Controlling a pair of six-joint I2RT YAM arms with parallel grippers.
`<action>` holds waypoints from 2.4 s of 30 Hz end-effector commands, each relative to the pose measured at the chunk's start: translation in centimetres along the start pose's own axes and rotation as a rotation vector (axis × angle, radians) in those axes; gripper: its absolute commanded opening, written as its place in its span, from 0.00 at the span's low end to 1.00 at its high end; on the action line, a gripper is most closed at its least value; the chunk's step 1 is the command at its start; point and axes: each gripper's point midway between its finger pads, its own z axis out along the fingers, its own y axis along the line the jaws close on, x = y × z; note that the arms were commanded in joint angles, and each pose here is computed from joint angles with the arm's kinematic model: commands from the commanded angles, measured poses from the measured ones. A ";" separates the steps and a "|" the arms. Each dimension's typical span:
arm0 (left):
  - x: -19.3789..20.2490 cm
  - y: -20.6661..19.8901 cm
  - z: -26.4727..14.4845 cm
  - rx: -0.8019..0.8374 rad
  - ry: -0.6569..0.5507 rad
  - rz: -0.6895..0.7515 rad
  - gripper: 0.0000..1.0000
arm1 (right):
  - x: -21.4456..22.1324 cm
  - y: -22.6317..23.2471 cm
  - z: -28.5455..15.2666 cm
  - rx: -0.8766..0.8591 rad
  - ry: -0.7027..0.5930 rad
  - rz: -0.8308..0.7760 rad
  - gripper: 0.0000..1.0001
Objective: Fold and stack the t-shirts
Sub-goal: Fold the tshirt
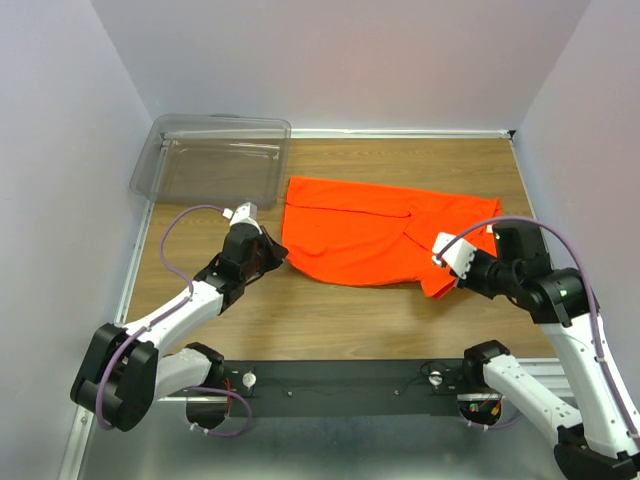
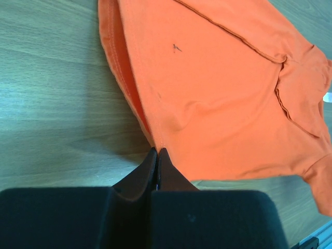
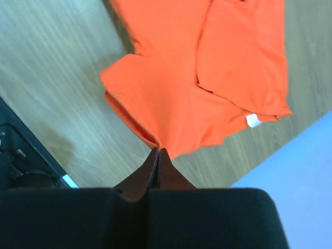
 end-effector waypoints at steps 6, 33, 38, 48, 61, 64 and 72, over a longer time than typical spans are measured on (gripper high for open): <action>1.3 1.6 -0.8 -0.051 0.032 -0.018 0.00 | 0.3 -1.8 -1.4 0.112 0.014 0.070 0.01; 5.0 7.1 3.6 -0.347 0.251 0.059 0.00 | 0.4 -6.0 0.1 0.273 0.052 0.127 0.01; 4.7 7.3 2.8 -0.366 0.241 0.059 0.00 | 0.1 -7.5 -1.0 0.329 0.068 0.140 0.01; 3.7 6.5 0.6 -0.345 0.204 0.045 0.00 | -0.4 -9.2 -0.8 0.373 0.067 0.180 0.01; 2.8 6.4 0.6 -0.352 0.201 0.065 0.00 | -0.8 -12.0 -1.6 0.469 0.063 0.215 0.01; 2.5 6.2 0.6 -0.349 0.191 0.063 0.00 | -0.7 -12.0 -1.0 0.455 0.060 0.217 0.01; 1.2 5.3 0.6 -0.328 0.162 0.053 0.00 | 0.9 -13.5 -0.5 0.477 0.083 0.254 0.01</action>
